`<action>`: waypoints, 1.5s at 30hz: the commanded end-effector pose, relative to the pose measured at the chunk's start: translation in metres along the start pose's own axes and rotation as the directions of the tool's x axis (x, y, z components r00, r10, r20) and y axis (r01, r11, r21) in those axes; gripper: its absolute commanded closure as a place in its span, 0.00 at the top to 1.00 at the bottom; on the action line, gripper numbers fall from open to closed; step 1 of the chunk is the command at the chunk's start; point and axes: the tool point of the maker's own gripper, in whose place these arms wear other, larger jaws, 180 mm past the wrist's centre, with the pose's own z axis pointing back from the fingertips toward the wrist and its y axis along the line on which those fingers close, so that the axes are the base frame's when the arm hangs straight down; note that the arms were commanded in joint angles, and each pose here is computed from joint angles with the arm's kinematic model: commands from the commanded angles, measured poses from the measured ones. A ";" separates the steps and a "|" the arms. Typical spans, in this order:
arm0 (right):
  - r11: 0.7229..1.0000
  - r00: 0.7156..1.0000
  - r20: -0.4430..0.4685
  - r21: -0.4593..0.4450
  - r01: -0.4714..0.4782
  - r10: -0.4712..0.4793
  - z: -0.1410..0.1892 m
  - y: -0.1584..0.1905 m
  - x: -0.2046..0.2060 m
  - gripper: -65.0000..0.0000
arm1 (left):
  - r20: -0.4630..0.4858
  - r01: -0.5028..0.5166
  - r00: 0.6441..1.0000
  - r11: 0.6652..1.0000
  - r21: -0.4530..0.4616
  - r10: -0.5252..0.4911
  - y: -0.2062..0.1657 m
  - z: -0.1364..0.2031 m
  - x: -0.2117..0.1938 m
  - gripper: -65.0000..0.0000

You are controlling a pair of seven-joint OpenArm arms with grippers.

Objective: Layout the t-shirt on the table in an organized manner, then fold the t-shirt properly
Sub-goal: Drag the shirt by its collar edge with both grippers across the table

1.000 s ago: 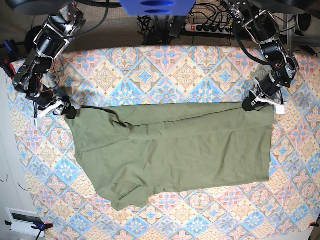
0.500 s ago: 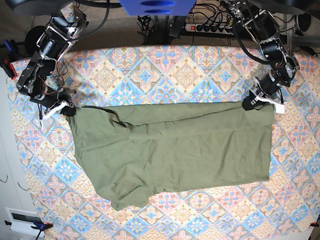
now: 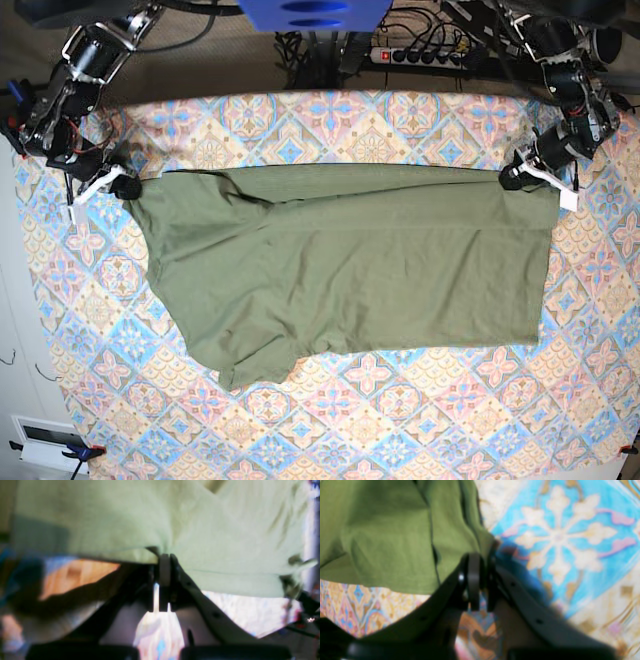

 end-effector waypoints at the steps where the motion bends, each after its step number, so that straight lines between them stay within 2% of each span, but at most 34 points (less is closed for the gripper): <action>1: 0.999 0.999 0.031 -0.028 -0.037 0.038 0.012 -0.006 0.013 0.00 | 0.048 0.066 0.997 0.998 -0.002 -0.065 -0.008 0.011 0.019 0.00; 5: 0.995 0.996 -0.020 -0.056 -0.083 0.082 0.026 -0.006 -0.001 0.00 | 0.027 0.130 0.991 0.992 0.006 -0.130 -0.017 0.021 0.008 0.00; 14: 0.982 0.996 -0.039 -0.168 -0.091 0.085 0.070 -0.027 -0.021 0.00 | -0.042 0.131 0.991 0.991 0.028 -0.130 -0.010 0.034 -0.026 0.00; 24: 0.983 0.995 -0.070 -0.166 -0.079 0.068 0.074 -0.028 -0.039 0.00 | -0.102 0.163 0.982 0.986 0.046 -0.157 -0.011 0.053 -0.055 0.00; 35: 0.982 0.994 -0.094 -0.173 -0.074 0.058 0.078 -0.031 -0.052 0.01 | -0.114 0.163 0.981 0.985 0.049 -0.157 -0.009 0.053 -0.059 0.00; 37: 0.982 0.993 -0.100 -0.175 -0.073 0.056 0.079 -0.031 -0.054 0.03 | -0.111 0.161 0.982 0.986 0.047 -0.155 -0.010 0.053 -0.059 0.05; 40: 0.982 0.994 -0.098 -0.175 -0.074 0.057 0.079 -0.031 -0.054 0.14 | -0.116 0.160 0.981 0.986 0.047 -0.154 -0.010 0.054 -0.060 0.21; 43: 0.979 0.996 -0.080 -0.195 -0.062 0.047 0.085 -0.037 -0.051 0.25 | -0.163 0.161 0.975 0.986 0.050 -0.151 -0.008 0.058 -0.072 0.32; 45: 0.976 0.998 -0.061 -0.214 -0.048 0.036 0.091 -0.042 -0.048 0.27 | -0.196 0.173 0.967 0.984 0.047 -0.161 -0.010 0.062 -0.078 0.38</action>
